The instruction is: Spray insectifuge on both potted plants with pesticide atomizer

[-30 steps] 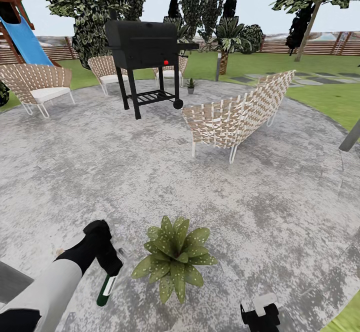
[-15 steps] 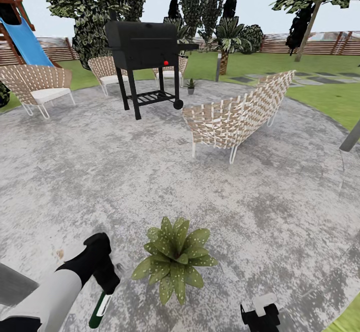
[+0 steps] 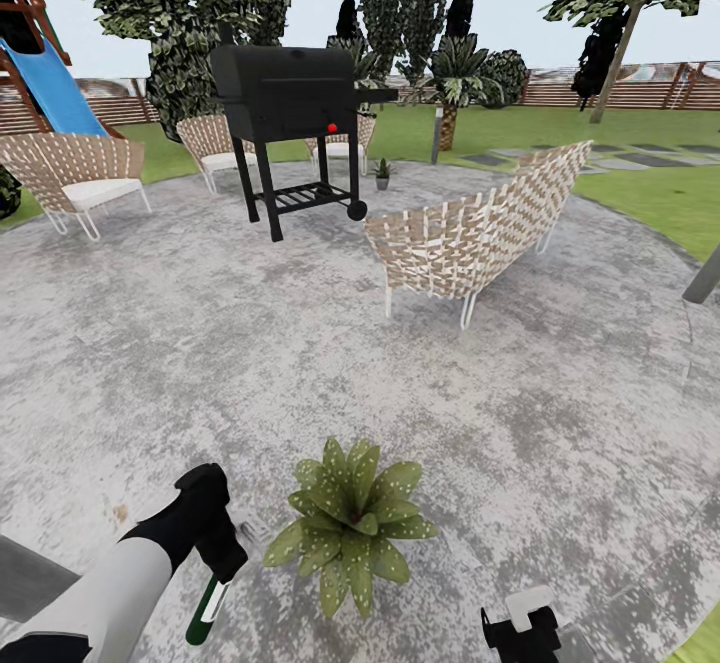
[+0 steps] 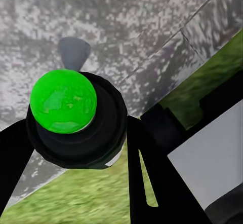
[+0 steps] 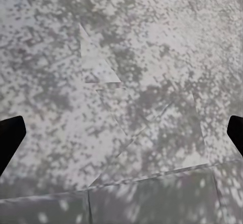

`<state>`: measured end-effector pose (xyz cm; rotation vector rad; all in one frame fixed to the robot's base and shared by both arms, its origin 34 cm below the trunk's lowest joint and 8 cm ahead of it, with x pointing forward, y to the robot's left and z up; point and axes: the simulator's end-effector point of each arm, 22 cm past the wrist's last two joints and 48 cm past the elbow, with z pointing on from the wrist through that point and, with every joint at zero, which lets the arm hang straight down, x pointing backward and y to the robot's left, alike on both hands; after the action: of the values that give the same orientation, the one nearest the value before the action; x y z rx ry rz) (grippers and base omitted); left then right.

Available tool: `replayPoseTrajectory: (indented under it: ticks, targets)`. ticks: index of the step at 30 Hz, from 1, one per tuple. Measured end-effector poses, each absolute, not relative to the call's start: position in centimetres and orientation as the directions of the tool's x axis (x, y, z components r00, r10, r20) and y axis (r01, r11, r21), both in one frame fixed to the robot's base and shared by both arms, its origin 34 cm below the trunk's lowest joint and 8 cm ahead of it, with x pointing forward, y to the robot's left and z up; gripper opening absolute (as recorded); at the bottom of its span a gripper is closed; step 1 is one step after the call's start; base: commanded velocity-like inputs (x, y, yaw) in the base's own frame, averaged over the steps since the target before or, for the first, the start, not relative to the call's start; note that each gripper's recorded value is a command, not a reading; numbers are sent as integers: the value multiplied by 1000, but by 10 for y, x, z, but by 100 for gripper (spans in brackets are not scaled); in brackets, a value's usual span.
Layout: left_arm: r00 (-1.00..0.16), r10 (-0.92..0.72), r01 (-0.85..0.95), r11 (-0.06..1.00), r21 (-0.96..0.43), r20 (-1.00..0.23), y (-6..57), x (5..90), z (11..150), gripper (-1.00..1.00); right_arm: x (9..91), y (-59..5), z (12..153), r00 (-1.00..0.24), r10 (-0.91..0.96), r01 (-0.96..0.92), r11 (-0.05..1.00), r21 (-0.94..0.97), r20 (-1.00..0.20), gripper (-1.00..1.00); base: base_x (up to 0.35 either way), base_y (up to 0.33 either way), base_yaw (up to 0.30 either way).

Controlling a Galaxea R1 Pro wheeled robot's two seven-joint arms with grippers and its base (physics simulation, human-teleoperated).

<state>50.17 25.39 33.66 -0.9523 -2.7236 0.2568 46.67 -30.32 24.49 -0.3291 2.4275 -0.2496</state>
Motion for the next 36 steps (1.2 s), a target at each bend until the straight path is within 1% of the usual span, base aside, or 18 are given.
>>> replayPoseTrajectory:
  ticks: [10, 13, 19, 36]
  targets:
    - [-750, 630, 580, 772, -260, 198, 259, 486, 330, -100, 467, -303, 245, -746, -298, -171, 950, -261, -595, 100, 0, 0, 0]
    - [-778, 604, 551, 789, -272, 174, 255, 491, 331, -100, 467, -303, 245, -746, -298, -171, 950, -261, -596, 100, 0, 0, 0]
    - [-792, 596, 555, 793, -253, 132, 252, 511, 340, -100, 467, -303, 245, -746, -298, -171, 950, -262, -595, 100, 0, 0, 0]
    - [-788, 597, 550, 792, -264, 151, 253, 499, 335, -100, 468, -304, 245, -745, -297, -169, 950, -262, -597, 100, 0, 0, 1]
